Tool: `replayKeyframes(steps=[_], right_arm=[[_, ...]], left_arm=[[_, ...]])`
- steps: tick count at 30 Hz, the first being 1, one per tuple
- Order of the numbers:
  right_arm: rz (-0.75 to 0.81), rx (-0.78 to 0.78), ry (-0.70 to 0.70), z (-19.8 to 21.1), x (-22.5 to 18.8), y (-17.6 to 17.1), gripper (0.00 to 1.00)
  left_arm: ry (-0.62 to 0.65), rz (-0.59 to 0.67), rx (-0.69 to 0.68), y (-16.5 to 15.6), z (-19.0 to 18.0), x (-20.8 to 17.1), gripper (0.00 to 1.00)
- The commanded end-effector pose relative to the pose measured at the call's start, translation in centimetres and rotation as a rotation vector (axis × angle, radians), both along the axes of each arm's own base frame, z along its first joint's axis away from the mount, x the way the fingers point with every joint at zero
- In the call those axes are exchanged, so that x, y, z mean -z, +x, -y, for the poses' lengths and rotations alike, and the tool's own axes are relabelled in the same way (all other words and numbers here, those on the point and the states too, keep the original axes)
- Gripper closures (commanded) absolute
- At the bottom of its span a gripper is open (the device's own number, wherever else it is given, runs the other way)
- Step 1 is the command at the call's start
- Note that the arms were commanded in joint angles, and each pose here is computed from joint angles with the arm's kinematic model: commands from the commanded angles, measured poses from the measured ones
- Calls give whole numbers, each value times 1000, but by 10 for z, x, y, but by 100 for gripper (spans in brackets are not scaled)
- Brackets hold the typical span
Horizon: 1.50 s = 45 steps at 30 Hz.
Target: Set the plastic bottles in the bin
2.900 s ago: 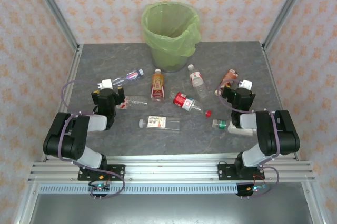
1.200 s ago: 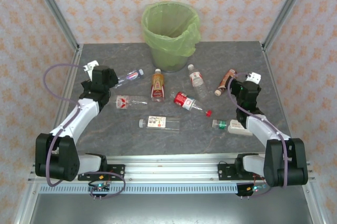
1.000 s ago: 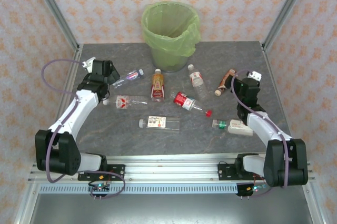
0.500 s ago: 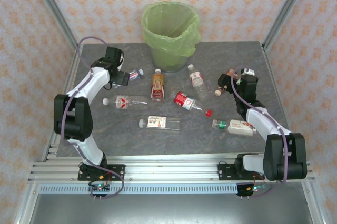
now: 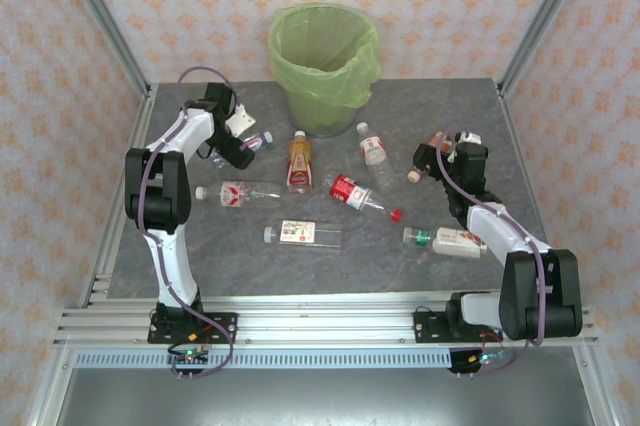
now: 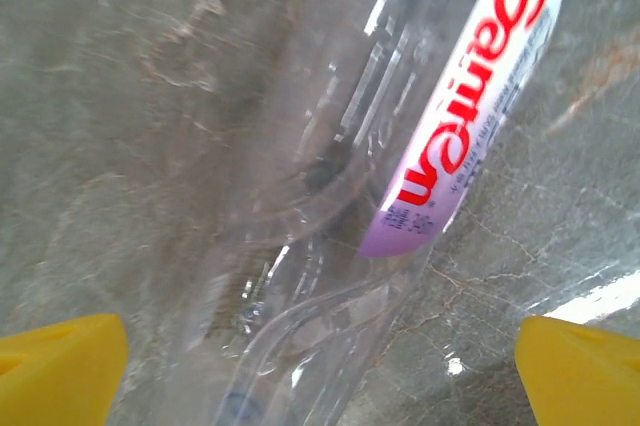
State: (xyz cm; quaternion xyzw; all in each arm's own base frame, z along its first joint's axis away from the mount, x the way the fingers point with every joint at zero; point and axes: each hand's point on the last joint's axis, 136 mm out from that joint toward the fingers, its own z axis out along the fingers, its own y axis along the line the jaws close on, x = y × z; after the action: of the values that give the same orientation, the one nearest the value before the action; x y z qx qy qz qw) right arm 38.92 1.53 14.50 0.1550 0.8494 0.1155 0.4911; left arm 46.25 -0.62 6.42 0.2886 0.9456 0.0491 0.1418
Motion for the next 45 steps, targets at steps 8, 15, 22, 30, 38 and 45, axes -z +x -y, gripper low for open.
replayKeyframes(steps=[8,15,22,30,38,45], right_arm=[[35,11,-13,2,-20,-2,1],[37,15,-30,4,-25,-7,1],[51,20,-26,5,-31,-6,1],[57,26,-15,4,-35,-2,1],[54,-27,28,-7,-38,-4,1],[31,-24,51,-9,-35,-7,1]], left_arm=[[25,-7,94,25,2,27,3],[17,-36,106,38,14,39,14],[27,-41,102,40,16,39,40],[-59,50,27,40,22,3,52],[-162,195,-107,33,24,-34,55],[-307,373,-292,28,27,-74,54]])
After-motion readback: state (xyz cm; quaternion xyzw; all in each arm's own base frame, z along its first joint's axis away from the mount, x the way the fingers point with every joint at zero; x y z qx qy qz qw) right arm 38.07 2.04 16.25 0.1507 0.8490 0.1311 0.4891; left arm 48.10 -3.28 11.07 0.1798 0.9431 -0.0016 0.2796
